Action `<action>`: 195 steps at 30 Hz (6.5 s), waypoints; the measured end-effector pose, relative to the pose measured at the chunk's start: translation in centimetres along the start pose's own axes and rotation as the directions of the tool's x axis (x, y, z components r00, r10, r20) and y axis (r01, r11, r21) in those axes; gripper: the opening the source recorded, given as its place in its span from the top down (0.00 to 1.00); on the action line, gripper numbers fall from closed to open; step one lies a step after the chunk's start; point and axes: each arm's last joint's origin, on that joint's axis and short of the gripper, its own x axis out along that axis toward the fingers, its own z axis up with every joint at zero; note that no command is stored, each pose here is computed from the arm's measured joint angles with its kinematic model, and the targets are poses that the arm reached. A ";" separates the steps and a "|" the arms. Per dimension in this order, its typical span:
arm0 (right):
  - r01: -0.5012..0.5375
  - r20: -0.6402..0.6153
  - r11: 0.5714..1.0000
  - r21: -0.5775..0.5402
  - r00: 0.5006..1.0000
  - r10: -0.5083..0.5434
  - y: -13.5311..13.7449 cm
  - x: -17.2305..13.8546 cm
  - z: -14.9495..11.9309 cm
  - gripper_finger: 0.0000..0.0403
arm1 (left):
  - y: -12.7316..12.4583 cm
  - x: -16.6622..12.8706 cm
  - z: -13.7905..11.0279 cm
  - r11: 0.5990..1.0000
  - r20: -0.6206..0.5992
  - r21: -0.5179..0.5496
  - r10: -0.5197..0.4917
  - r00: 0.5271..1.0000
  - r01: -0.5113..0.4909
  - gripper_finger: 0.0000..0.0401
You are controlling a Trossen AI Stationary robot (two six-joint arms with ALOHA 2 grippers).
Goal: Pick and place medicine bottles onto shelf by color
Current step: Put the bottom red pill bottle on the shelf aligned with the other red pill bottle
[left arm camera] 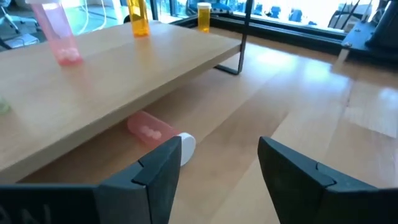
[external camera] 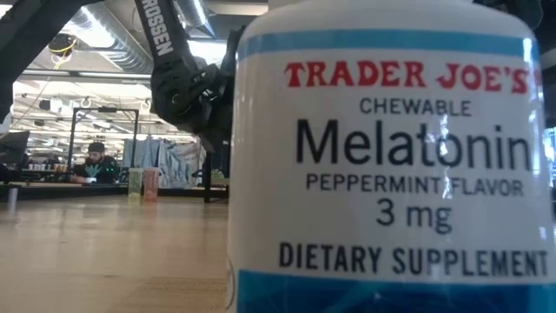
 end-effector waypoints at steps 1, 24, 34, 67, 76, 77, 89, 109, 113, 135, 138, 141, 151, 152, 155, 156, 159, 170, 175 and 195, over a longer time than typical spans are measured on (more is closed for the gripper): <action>0.000 0.000 1.000 0.000 1.000 0.000 0.0 0.0 0.0 0.66 | 0.0 0.1 -0.2 1.000 0.001 -0.002 0.002 1.000 -0.002 0.48; 0.001 0.006 1.000 0.002 1.000 -0.001 0.0 0.0 0.1 0.66 | -0.9 1.7 -1.3 0.991 0.012 -0.071 0.116 0.993 -0.115 0.48; 0.001 0.007 1.000 0.003 1.000 -0.001 0.0 0.0 0.1 0.66 | -0.9 1.7 -1.3 0.989 0.019 -0.076 0.130 0.991 -0.128 0.48; 0.001 0.007 1.000 0.003 1.000 -0.001 0.0 0.0 0.1 0.66 | 0.3 3.1 -1.2 0.943 -0.028 -0.326 0.066 0.997 -0.072 0.36; 0.001 0.007 1.000 0.003 1.000 -0.001 0.0 0.0 0.1 0.66 | 0.9 4.4 -0.5 0.942 -0.046 -0.330 0.054 0.997 -0.066 0.37; 0.001 0.007 1.000 0.003 1.000 -0.001 0.0 0.0 0.1 0.66 | 0.9 4.5 -0.5 0.941 -0.050 -0.334 0.038 0.998 -0.053 0.37; 0.002 0.008 1.000 0.003 1.000 -0.002 0.0 0.0 0.1 0.66 | 1.3 4.2 3.4 0.942 -0.057 -0.336 -0.001 0.998 -0.018 0.37; 0.005 0.026 1.000 0.010 1.000 -0.005 -0.1 0.0 0.3 0.66 | 0.3 6.1 8.8 0.864 -0.410 -0.466 -0.022 0.912 -0.188 0.37; 0.005 0.028 1.000 0.012 1.000 -0.006 -0.1 0.0 0.3 0.66 | -0.7 5.5 7.9 0.841 -0.409 -0.491 0.009 0.912 -0.228 0.37; 0.005 0.025 1.000 0.010 1.000 -0.005 -0.1 0.0 0.3 0.66 | -1.1 6.3 3.9 0.811 -0.404 -0.493 0.107 0.909 -0.314 0.37; 0.005 0.028 1.000 0.011 1.000 -0.006 -0.1 0.0 0.3 0.66 | -1.0 6.4 3.9 0.811 -0.396 -0.489 0.121 0.910 -0.321 0.37; 0.005 0.027 1.000 0.011 1.000 -0.005 -0.1 0.0 0.3 0.66 | -1.0 6.4 4.0 0.809 -0.384 -0.483 0.146 0.912 -0.333 0.37; 0.005 0.024 1.000 0.010 1.000 -0.005 -0.1 0.0 0.3 0.66 | -1.0 6.8 3.6 0.790 -0.361 -0.518 0.146 0.921 -0.329 0.37; 0.005 0.024 1.000 0.010 1.000 -0.005 -0.1 0.0 0.3 0.66 | -1.1 6.8 3.5 0.789 -0.358 -0.521 0.145 0.922 -0.326 0.37; 0.005 0.025 1.000 0.010 1.000 -0.005 -0.1 0.0 0.3 0.66 | -0.9 6.8 3.1 0.790 -0.369 -0.511 0.154 0.916 -0.339 0.37; 0.005 0.025 1.000 0.010 1.000 -0.005 -0.1 0.0 0.3 0.66 | -0.9 6.9 3.1 0.788 -0.369 -0.514 0.153 0.917 -0.338 0.37; 0.005 0.025 1.000 0.010 1.000 -0.005 -0.1 0.0 0.3 0.66 | -0.9 6.9 3.3 0.785 -0.363 -0.521 0.152 0.919 -0.336 0.37; 0.005 0.026 1.000 0.011 1.000 -0.005 -0.1 0.0 0.3 0.66 | -0.6 7.3 3.1 0.778 -0.354 -0.533 0.152 0.923 -0.333 0.37; 0.005 0.026 1.000 0.011 1.000 -0.005 -0.1 0.0 0.3 0.66 | -0.8 7.3 3.1 0.794 -0.357 -0.518 0.139 0.924 -0.320 0.37; 0.005 0.026 1.000 0.011 1.000 -0.005 -0.1 0.0 0.3 0.66 | -0.4 7.6 2.8 0.792 -0.358 -0.514 0.151 0.922 -0.329 0.37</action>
